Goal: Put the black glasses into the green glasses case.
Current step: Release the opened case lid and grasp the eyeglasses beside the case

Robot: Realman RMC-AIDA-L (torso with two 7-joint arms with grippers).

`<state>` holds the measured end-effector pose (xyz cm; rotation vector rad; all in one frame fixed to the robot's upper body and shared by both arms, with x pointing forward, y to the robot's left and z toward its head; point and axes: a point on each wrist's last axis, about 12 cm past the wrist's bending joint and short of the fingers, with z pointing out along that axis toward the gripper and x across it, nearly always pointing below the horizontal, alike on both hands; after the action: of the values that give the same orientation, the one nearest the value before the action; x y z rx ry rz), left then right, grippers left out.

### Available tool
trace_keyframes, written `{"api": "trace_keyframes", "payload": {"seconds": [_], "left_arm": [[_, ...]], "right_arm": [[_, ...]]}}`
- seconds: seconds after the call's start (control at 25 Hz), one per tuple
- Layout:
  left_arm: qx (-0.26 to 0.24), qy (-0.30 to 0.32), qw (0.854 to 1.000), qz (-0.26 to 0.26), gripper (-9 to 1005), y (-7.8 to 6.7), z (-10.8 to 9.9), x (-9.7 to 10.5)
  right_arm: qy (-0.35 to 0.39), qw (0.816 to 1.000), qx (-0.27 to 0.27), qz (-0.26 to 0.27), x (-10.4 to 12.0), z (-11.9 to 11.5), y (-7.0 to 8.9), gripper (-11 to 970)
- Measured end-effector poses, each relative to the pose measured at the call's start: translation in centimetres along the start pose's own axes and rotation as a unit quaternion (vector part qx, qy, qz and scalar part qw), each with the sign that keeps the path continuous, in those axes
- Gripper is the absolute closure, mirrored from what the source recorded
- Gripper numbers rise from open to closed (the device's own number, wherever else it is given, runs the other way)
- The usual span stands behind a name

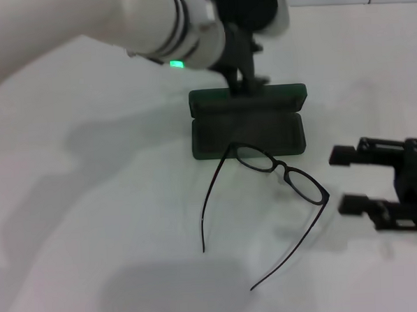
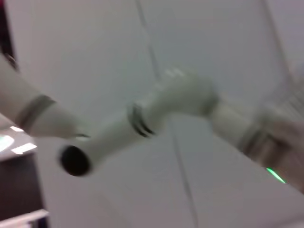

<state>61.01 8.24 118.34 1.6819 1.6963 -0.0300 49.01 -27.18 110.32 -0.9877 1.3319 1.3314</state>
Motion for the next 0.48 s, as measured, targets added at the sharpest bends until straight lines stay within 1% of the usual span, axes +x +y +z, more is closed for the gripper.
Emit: {"api": "trace_keyframes", "payload": {"seconds": [0.08, 0.2, 0.24, 0.28, 0.32, 0.36, 0.4, 0.48], "left_arm": [[-0.03, -0.044, 0.998, -0.041, 504, 0.6, -1.9, -0.2], [-0.066, -0.131, 0.982, -0.119, 496, 1.0, -5.4, 0.3], [-0.072, -0.172, 0.971, -0.15, 493, 0.9, -6.8, 0.6], [-0.073, -0.214, 0.957, -0.18, 491, 0.7, -8.2, 1.3], [-0.072, -0.235, 0.95, -0.195, 492, 0.5, -8.7, 1.8], [-0.071, -0.271, 0.935, -0.218, 493, 0.1, -9.7, 2.7], [-0.068, -0.299, 0.923, -0.232, 493, -0.3, -10.2, 3.5], [-0.062, -0.338, 0.904, -0.255, 495, -1.3, -10.4, 5.2]], "right_arm": [[0.024, 0.999, 0.029, 0.002, -0.4, 0.1, -1.3, 285], [0.074, 0.995, 0.058, 0.025, -1.6, 0.7, -3.5, 296], [0.088, 0.994, 0.061, 0.029, -2.1, 1.0, -4.0, 307], [0.119, 0.99, 0.064, 0.039, -2.8, 1.6, -4.9, 317], [0.142, 0.986, 0.068, 0.047, -3.3, 2.1, -5.5, 328], [0.166, 0.982, 0.073, 0.051, -3.8, 2.6, -6.1, 339], [0.198, 0.975, 0.082, 0.061, -4.3, 3.3, -6.8, 341], [0.249, 0.961, 0.096, 0.073, -5.0, 4.4, -7.8, 346]]}}
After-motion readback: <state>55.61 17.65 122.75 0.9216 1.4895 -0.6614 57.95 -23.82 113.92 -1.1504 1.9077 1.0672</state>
